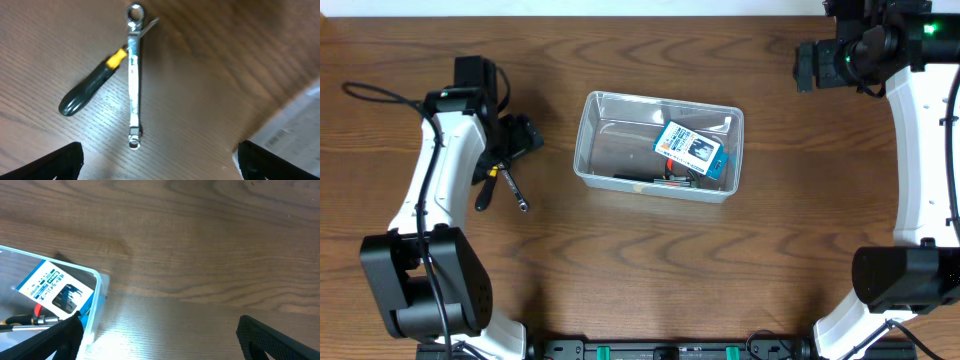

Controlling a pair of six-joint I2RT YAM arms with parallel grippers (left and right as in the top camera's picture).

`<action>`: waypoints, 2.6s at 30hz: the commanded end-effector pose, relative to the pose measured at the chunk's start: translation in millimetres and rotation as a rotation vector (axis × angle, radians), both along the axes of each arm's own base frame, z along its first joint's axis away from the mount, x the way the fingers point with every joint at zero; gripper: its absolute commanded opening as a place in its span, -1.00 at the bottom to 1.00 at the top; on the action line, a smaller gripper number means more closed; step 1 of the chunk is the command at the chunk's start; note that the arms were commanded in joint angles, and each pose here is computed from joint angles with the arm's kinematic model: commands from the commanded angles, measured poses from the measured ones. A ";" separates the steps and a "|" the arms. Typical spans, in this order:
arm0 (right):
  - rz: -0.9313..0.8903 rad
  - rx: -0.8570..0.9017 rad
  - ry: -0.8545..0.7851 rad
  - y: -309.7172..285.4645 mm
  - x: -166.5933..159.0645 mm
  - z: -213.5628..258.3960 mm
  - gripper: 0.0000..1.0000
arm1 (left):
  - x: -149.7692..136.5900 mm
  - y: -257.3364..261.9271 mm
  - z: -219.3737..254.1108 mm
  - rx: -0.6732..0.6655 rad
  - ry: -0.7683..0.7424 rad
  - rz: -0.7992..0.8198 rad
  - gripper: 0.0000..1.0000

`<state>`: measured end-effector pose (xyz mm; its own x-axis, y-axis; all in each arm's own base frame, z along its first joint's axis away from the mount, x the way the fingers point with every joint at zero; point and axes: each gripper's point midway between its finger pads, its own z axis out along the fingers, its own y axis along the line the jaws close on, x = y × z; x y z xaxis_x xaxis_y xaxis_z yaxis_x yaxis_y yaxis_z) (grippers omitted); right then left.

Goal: Pack container
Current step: 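Move the left gripper over the silver wrench, then lower the left gripper and grasp the silver wrench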

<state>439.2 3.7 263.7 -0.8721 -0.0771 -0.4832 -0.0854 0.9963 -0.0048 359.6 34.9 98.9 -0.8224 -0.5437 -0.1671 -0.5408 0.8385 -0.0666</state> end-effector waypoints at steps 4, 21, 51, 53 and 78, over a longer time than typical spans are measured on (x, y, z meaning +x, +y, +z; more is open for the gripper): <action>0.008 -0.004 0.014 -0.9 1.5 -5.5 0.98 | -14.3 -2.6 -20.1 -0.037 0.052 -0.019 0.96; 0.008 -0.004 0.026 -0.9 -1.1 -6.9 0.99 | -18.7 -8.7 -63.2 -0.068 0.054 -0.042 0.96; 0.019 -0.010 0.047 -0.8 -5.9 -9.3 0.98 | 7.2 18.6 -97.0 -0.059 0.006 0.003 0.97; 0.021 -0.011 0.047 -0.9 -6.0 -9.3 0.99 | 8.0 18.7 -99.2 -0.059 0.006 0.003 0.97; 0.024 -0.012 0.051 -0.8 -6.8 -9.7 0.99 | 7.1 30.7 -113.1 0.010 0.034 0.010 0.79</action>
